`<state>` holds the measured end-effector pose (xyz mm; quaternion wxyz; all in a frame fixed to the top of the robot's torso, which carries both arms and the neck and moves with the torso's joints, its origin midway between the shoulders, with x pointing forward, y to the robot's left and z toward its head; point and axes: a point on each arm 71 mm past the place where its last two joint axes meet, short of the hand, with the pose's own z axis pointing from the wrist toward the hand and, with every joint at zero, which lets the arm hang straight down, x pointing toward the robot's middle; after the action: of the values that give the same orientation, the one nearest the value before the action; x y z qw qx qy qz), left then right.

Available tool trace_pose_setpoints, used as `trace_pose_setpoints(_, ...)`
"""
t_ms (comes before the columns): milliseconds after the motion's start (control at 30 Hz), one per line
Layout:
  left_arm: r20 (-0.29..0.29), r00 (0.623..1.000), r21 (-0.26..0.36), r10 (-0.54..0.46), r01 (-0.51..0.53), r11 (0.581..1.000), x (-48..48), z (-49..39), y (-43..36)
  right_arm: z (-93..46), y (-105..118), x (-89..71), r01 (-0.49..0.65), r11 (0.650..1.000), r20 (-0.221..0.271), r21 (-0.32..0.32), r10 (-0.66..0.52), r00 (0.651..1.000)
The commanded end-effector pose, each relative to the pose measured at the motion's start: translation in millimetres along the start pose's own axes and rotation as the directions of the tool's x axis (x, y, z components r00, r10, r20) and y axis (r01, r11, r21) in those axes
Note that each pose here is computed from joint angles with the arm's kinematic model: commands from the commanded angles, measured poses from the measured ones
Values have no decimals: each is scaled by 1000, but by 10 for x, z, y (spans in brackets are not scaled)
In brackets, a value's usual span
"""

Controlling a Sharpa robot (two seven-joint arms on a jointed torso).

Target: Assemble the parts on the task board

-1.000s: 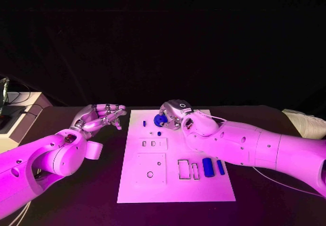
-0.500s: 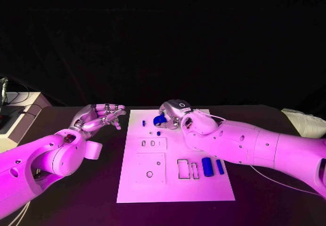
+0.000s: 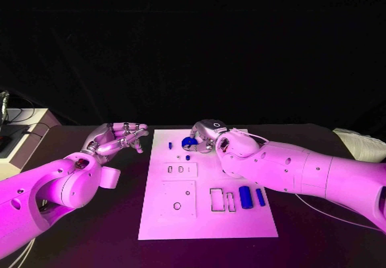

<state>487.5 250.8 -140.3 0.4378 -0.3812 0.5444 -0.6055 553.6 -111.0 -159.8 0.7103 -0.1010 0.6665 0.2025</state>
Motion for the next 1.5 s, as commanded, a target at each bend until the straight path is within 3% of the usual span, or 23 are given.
trace_pose_setpoints(33, -13, 1000, 6, 0, 0, 1000, 12, 2, -9, -39, -12, 80, -3, 1000, -64, -11, 2, 998)
trace_pose_setpoints(367, -7, 1000, 5, 2, -2, 1000, -7, 3, -4, -169, -143, -55, -39, 999, 88, -5, 40, 995)
trace_pose_setpoints(467, -4, 1000, 5, 3, -3, 1000, -16, 4, -2, -214, -206, -83, -44, 999, 104, 4, 43, 994)
trace_pose_setpoints(700, 1, 1000, 4, 5, -5, 1000, -35, 5, 4, -359, -417, -163, -66, 997, 112, 29, 62, 992)
trace_pose_setpoints(900, 1, 1000, 5, 4, -4, 1000, -39, 3, 11, -495, -688, -309, -152, 988, 128, 22, 148, 981)
trace_pose_setpoints(1100, -5, 1000, 6, 2, -2, 1000, -41, -7, 24, -631, -1050, -410, -251, 968, 78, 16, 249, 965)
trace_pose_setpoints(1500, -16, 1000, 0, -6, 6, 1000, -20, -20, 72, -795, -1583, -472, -255, 965, 44, 62, 253, 967)
